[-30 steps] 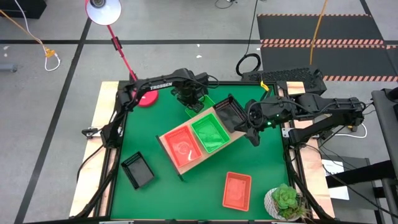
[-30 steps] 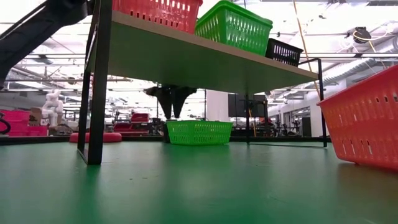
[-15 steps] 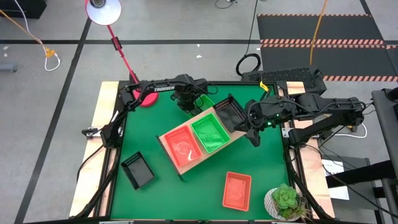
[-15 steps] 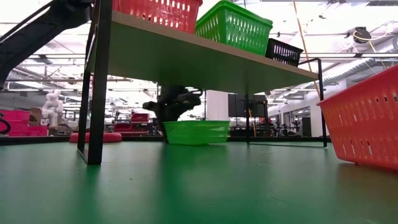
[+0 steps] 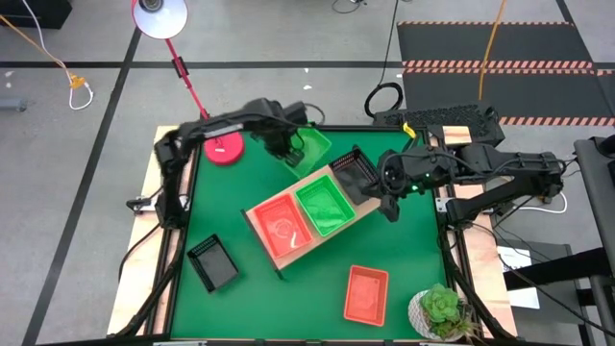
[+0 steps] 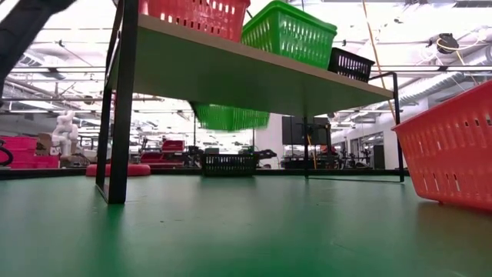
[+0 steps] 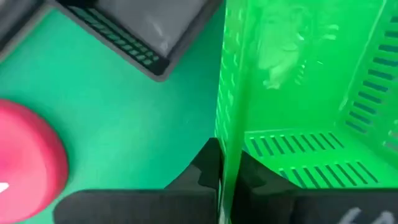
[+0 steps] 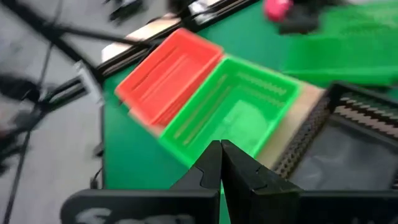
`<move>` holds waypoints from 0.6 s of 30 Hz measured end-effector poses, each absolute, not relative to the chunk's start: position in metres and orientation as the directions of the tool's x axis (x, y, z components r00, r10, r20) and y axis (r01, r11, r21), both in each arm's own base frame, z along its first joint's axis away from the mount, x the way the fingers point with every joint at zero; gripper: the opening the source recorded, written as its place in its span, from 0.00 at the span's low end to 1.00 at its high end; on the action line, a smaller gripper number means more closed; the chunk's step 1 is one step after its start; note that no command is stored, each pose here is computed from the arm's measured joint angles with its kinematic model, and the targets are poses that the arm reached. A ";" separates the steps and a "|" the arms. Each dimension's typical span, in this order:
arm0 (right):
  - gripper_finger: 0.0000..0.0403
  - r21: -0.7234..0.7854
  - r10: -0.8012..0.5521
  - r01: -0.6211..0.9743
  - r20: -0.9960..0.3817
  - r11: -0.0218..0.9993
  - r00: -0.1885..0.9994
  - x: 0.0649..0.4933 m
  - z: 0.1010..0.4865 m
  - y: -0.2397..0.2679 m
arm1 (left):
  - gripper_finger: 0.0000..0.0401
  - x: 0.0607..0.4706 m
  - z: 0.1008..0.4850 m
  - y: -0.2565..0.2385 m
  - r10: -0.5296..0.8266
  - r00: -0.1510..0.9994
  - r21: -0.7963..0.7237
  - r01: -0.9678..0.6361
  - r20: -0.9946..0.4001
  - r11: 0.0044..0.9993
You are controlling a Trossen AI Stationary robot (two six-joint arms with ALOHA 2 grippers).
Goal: Stack baskets on shelf by color
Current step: Stack the green bin on top of the green bins on the shelf
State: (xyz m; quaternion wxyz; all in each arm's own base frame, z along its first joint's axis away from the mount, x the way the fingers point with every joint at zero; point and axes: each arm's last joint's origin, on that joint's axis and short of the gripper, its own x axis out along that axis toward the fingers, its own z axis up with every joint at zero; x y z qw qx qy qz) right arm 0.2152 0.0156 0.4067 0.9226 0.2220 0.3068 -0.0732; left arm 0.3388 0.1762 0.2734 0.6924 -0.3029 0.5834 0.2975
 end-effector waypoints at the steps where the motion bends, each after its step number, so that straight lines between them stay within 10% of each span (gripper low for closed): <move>1: 0.00 0.362 -0.029 0.301 -0.597 0.882 0.802 0.215 0.407 0.013 | 0.02 0.333 0.286 0.174 0.077 0.171 -0.085 -0.771 -0.982 0.631; 18: 0.23 0.386 -0.302 0.331 -0.136 0.861 0.944 0.286 0.429 -0.011 | 0.01 0.276 0.404 0.089 0.376 0.454 -0.279 -0.856 -0.808 0.435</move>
